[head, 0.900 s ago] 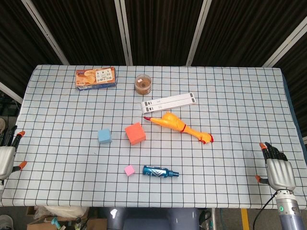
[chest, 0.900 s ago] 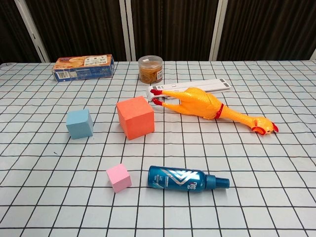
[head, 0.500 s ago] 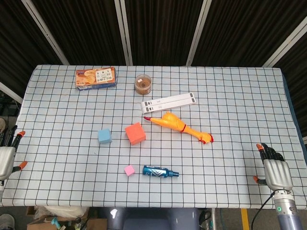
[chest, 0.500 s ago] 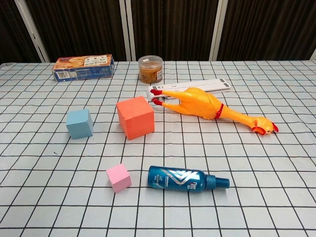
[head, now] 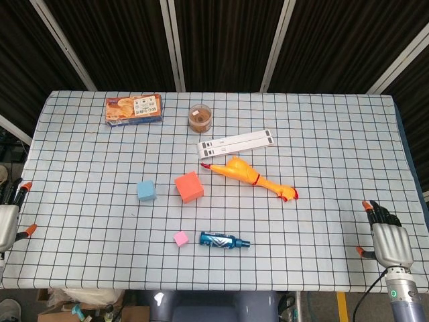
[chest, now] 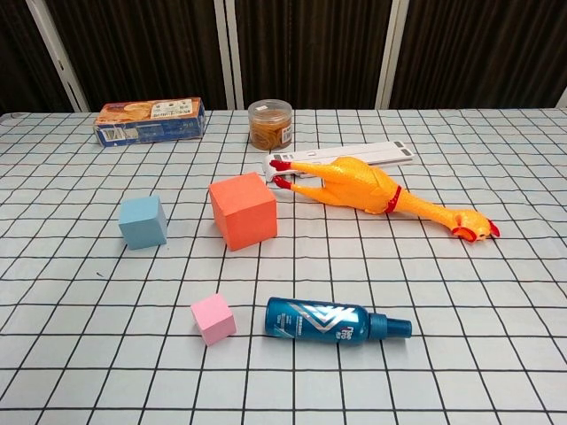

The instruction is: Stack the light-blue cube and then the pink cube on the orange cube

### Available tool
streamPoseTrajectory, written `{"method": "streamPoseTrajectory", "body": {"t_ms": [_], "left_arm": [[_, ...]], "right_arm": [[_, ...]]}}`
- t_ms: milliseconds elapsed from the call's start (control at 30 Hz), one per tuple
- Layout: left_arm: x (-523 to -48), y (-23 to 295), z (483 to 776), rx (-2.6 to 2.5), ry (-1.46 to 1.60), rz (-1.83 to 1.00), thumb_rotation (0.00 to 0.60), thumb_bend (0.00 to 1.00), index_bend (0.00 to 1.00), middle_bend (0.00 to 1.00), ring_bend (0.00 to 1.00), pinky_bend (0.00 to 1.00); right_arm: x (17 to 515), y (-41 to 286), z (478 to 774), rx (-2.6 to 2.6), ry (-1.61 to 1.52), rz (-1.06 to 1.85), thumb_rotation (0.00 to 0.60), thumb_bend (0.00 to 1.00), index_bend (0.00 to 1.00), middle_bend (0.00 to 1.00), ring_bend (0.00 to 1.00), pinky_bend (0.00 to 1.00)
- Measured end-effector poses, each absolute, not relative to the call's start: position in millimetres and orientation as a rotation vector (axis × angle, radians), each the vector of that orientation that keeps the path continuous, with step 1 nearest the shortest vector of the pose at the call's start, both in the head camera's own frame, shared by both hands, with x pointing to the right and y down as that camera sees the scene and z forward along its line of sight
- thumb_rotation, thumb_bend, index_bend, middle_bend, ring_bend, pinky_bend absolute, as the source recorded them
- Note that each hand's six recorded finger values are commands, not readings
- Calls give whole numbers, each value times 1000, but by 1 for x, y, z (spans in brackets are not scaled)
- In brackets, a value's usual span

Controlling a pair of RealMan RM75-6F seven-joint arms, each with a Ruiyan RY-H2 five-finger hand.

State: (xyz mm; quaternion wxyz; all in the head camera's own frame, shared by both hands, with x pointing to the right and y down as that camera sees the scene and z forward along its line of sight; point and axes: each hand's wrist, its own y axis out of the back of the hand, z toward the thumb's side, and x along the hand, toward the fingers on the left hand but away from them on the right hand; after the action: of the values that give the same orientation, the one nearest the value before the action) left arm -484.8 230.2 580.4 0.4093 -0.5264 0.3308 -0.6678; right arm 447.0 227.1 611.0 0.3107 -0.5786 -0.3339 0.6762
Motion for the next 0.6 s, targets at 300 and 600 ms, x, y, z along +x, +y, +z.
{"method": "streamPoseTrajectory", "body": {"t_ms": [300,600], "left_arm": [[-479,232,588,-1344,836,-1695,600,0,180,234,227,305],[-457,210,591,-1400,977,-1581,600,0,371,793,727,915]], "right_arm": [[453,228,609,-1530,-898,1795,600,96,72,79,113,198],[448,229,611,-1550,-884,1786,600,96,72,79,114,198]]}}
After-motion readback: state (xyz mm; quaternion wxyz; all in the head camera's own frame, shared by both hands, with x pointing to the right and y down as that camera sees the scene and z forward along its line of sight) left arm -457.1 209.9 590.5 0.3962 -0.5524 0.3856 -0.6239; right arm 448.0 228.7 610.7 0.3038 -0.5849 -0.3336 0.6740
